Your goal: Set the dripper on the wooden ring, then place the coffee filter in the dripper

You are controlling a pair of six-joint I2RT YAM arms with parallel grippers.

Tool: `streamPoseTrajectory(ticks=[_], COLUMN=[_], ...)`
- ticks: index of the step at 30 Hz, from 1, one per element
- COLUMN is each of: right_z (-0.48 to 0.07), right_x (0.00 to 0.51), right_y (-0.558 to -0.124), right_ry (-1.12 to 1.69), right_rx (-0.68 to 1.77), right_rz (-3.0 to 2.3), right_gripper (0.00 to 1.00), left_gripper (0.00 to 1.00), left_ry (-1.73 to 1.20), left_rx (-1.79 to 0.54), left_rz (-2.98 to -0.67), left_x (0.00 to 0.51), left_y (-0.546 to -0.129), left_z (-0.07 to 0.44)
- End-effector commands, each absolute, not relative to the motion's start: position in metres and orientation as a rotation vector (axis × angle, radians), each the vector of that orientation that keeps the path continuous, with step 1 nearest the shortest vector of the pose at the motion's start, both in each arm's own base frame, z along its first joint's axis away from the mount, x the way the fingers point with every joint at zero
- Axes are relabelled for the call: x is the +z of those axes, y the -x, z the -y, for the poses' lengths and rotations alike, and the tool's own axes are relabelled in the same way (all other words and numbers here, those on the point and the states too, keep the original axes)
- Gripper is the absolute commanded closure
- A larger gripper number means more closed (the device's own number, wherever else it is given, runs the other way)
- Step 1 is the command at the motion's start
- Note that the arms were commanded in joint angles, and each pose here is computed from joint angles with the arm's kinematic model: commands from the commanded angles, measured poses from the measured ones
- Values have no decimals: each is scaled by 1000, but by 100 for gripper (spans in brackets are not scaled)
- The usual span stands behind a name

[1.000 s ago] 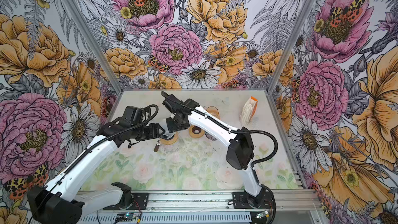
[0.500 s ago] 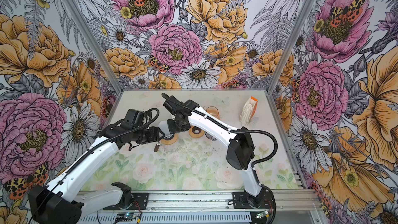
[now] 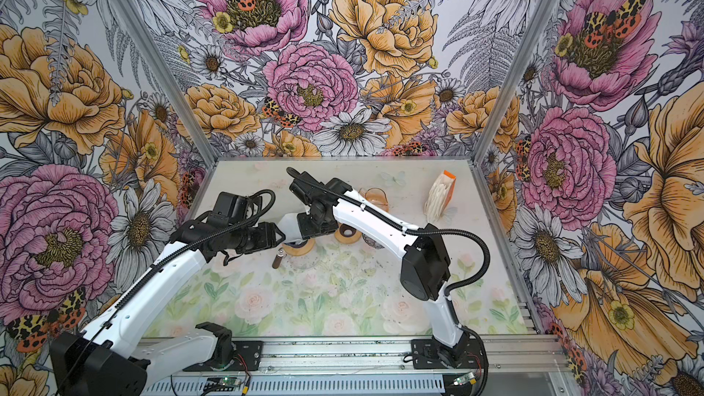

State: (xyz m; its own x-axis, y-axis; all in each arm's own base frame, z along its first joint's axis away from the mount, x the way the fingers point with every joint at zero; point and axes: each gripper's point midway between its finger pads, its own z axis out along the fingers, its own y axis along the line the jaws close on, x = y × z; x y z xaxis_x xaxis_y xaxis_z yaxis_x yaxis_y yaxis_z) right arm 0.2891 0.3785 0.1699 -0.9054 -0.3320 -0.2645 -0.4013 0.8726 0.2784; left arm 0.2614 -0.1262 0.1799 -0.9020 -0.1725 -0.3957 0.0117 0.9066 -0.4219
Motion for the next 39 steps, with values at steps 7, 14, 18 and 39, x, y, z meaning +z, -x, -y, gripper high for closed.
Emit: streamPoseTrajectory(ticks=[7, 14, 18, 39], right_z=[-388, -396, -395, -384], right_x=[212, 211, 203, 210], right_y=[-282, -267, -262, -280], right_ry=[651, 719, 743, 675], right_rx=[598, 617, 612, 592], right_rz=[-2729, -2727, -2746, -2732], right_gripper=[49, 49, 49, 49], left_gripper=[38, 38, 38, 38], left_ry=[80, 72, 72, 70], left_rx=[-583, -572, -565, -542], left_rz=[-2648, -2649, -2647, -2652], left_x=[180, 180, 180, 180], left_y=[-266, -270, -271, -281], left_z=[127, 126, 126, 124])
